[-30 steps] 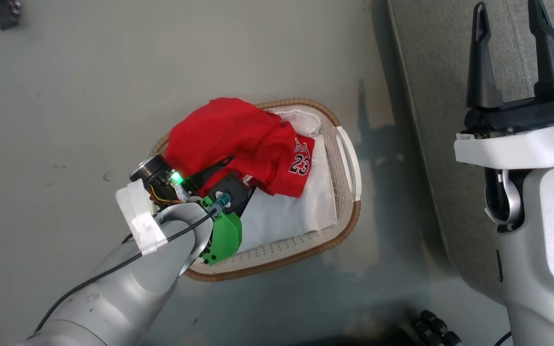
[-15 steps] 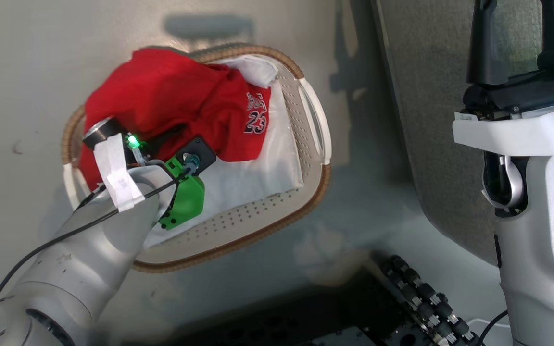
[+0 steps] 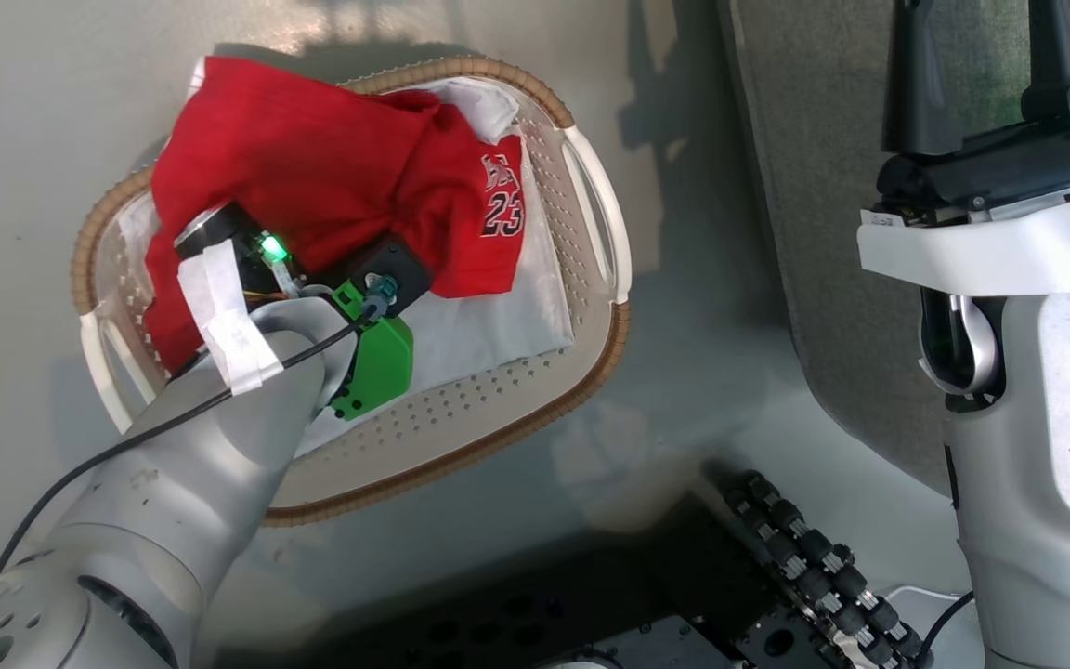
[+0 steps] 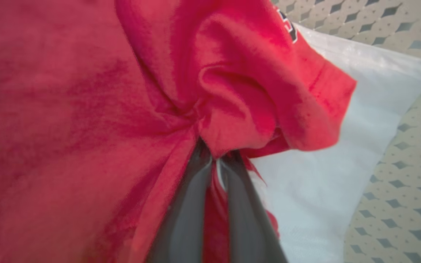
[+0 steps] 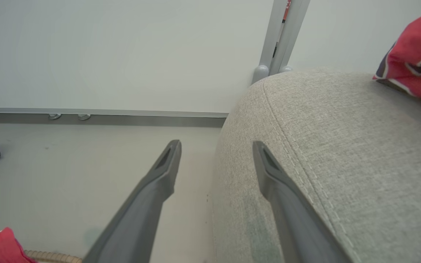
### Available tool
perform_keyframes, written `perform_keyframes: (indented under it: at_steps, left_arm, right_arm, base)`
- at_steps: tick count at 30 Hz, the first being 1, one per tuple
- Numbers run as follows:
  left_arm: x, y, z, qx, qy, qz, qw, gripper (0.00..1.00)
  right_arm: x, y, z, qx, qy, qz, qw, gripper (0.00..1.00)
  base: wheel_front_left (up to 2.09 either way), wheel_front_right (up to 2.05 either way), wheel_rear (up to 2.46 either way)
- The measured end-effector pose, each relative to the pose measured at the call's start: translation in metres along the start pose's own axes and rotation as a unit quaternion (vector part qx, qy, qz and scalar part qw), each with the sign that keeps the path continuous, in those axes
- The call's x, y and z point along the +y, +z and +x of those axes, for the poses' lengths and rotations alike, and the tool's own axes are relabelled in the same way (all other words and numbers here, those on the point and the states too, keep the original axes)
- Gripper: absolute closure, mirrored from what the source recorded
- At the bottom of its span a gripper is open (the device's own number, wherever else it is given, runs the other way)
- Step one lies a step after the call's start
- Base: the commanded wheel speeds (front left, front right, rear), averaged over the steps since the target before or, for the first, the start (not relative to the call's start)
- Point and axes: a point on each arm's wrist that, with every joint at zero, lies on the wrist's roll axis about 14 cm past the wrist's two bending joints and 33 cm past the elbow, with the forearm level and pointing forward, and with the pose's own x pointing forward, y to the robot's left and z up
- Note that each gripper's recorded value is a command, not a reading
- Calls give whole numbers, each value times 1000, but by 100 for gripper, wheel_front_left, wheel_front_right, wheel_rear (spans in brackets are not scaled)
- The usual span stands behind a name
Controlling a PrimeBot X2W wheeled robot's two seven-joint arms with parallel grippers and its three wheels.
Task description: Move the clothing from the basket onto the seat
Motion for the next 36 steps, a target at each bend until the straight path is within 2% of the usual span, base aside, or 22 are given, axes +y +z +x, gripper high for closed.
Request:
perform_keyframes:
  at_steps: [7,11,17,28,36]
  left_arm:
    - [-4,29,-14,-43,12,-24,999,100]
    - [-9,59,-28,-90,16,-32,995,100]
    - [-4,93,-65,-151,51,-51,986,100]
    - [-13,164,-151,-265,111,-43,957,100]
    - [-22,218,-223,-342,159,11,926,100]
  right_arm:
    - [7,13,1,-10,8,-2,1000,0]
    - [10,23,-3,-14,11,-6,1000,0]
    - [12,42,-15,-20,9,-9,1000,0]
    - [13,80,-53,-30,1,-16,999,0]
    - [16,109,-87,-44,-2,-10,999,0]
  base:
    - [0,0,0]
    - [0,0,0]
    - [0,0,0]
    - [0,0,0]
    - [0,0,0]
